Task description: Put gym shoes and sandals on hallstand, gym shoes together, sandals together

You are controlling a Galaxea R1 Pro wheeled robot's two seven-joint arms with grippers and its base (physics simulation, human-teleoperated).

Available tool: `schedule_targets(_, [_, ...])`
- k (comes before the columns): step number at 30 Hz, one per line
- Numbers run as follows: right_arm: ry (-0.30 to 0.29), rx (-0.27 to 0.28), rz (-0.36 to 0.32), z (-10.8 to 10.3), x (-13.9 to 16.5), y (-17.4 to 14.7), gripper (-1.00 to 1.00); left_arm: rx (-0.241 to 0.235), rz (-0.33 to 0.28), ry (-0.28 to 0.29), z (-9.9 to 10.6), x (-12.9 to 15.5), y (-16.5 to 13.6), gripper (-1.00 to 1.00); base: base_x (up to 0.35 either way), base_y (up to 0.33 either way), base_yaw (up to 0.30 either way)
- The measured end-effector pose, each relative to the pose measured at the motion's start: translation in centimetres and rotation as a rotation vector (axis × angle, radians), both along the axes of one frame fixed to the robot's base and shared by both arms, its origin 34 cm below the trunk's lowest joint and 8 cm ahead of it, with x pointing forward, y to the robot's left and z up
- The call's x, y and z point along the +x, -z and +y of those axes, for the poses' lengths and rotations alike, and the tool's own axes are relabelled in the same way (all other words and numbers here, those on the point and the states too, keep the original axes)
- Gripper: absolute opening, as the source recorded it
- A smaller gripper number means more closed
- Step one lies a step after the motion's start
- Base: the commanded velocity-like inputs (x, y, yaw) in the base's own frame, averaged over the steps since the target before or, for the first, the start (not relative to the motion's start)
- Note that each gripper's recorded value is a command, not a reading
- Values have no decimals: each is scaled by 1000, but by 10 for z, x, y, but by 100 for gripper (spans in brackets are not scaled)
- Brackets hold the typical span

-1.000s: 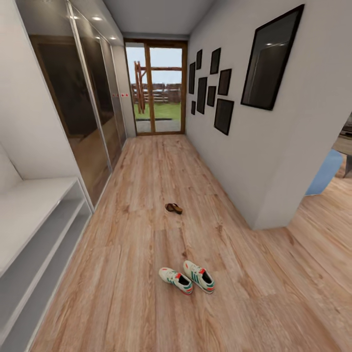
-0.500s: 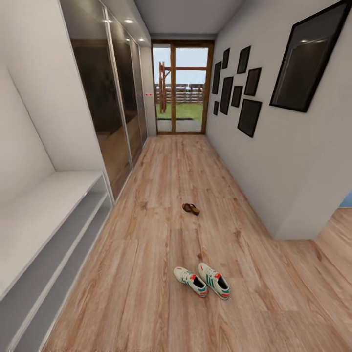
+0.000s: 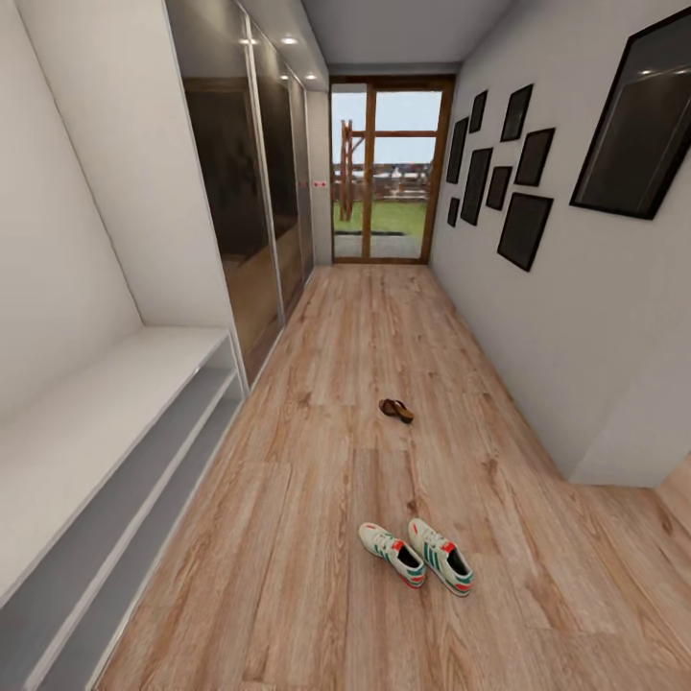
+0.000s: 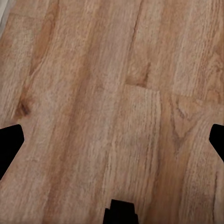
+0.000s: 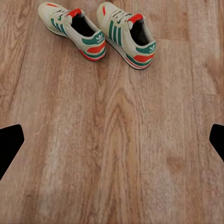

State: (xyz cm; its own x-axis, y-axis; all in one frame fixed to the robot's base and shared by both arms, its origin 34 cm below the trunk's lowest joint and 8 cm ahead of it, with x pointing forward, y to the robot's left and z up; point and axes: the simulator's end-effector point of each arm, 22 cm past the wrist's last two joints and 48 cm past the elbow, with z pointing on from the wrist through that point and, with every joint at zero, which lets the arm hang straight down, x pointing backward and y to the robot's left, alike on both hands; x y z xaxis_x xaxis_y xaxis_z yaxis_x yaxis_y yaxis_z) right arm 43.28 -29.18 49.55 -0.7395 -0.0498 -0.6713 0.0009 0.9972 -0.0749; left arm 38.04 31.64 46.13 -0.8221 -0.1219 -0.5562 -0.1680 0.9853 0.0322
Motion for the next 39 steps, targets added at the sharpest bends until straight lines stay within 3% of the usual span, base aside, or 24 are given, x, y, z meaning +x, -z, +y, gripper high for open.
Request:
schedule_targets(9, [1,0,-5,0,1,15,100,1,-1,3,0,-1,16,100,0,0,-43])
schedule_targets(14, [-4,-13,-66,-8,25,7,100,6,-21,10,1,17,20,100,0,0,-3])
schedule_targets(21, [-42,-33,-222,-6,88,-31,100,13,-101,16,2,77,15,100,0,0,0])
schedule_targets(26, [-83,-69,-284,-3,131,-55,100,13,-156,17,1,120,9,100,0,0,0])
schedule_targets(33, [-96,-104,-263,-5,173,-63,100,7,-181,17,-3,143,13,100,0,0,0])
schedule_targets(39, [-104,-104,-230,-2,184,-53,100,4,-183,22,-6,145,24,100,0,0,0])
